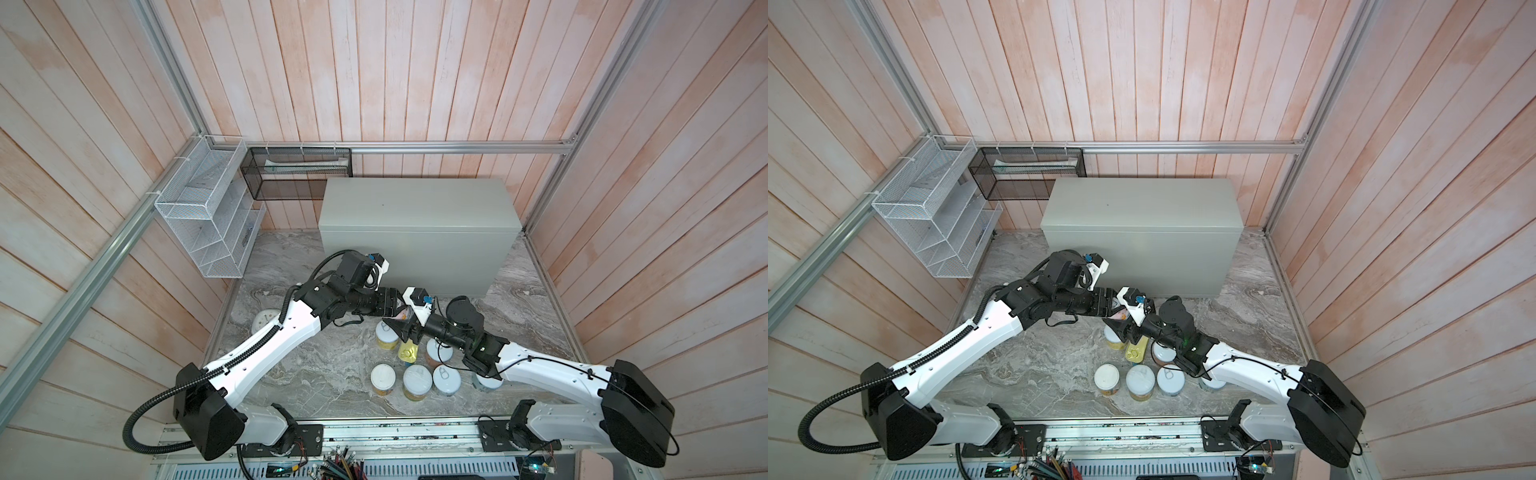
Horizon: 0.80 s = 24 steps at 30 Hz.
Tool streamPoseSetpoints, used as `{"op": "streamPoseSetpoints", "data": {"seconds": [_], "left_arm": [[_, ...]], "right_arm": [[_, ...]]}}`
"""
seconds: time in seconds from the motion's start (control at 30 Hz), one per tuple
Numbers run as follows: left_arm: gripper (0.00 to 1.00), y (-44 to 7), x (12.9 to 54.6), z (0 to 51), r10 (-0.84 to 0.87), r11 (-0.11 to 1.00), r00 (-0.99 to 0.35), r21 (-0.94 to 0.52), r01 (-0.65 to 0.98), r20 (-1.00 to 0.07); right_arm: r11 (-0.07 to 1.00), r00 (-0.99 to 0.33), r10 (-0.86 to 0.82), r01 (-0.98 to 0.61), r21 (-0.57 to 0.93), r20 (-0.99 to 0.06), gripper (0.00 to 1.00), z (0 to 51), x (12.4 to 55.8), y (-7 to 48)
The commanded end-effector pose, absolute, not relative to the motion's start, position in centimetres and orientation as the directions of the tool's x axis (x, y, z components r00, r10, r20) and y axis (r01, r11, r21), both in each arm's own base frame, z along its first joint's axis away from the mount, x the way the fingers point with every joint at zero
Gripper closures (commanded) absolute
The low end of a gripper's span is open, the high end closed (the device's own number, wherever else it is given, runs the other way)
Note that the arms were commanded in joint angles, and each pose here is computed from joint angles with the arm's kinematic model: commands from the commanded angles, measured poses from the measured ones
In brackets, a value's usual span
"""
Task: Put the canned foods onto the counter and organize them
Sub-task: 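Grasp the pink can with the right gripper and open the left gripper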
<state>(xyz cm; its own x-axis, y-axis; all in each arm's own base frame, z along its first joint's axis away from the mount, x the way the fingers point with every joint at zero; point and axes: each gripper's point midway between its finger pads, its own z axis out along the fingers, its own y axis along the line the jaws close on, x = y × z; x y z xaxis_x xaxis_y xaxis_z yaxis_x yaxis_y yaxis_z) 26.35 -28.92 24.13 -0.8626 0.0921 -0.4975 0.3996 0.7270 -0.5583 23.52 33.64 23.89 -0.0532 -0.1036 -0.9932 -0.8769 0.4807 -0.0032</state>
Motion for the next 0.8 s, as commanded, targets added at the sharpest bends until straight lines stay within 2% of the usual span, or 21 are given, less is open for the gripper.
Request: {"op": "streamPoseSetpoints", "data": {"seconds": [0.0, 0.07, 0.17, 0.4, 0.6, 0.77], "left_arm": [[0.29, -29.2, 25.6, 25.0, 0.081, 0.695, -0.863, -0.592, 0.408, -0.499], [0.28, -29.1, 25.7, 24.8, 0.077, 0.696, -0.865, -0.595, 0.402, -0.495], [0.17, -29.1, 25.7, 24.8, 0.07, 0.696, -0.866, -0.597, 0.398, -0.496], [0.12, -28.6, 25.9, 23.9, 0.057, 0.706, -0.873, -0.599, 0.378, -0.484], [0.0, -28.0, 26.1, 23.7, 0.042, 0.719, -0.875, -0.593, 0.362, -0.483], [0.0, -27.1, 26.3, 23.6, 0.021, 0.734, -0.874, -0.586, 0.344, -0.486]], "right_arm": [[0.546, -0.016, 0.013, -0.837, 0.02, -1.0, 0.33, 27.1, 24.8, 32.8], [0.548, -0.016, 0.018, -0.836, 0.024, -1.0, 0.34, 27.1, 24.7, 32.7], [0.549, -0.016, 0.022, -0.835, 0.025, -1.0, 0.35, 27.2, 24.8, 32.7], [0.562, -0.02, 0.026, -0.827, 0.031, -0.999, 0.37, 27.1, 25.1, 32.5], [0.574, -0.025, 0.027, -0.818, 0.036, -0.999, 0.37, 27.1, 25.4, 32.2], [0.584, -0.034, 0.032, -0.811, 0.046, -0.999, 0.37, 27.0, 25.6, 32.0]]}}
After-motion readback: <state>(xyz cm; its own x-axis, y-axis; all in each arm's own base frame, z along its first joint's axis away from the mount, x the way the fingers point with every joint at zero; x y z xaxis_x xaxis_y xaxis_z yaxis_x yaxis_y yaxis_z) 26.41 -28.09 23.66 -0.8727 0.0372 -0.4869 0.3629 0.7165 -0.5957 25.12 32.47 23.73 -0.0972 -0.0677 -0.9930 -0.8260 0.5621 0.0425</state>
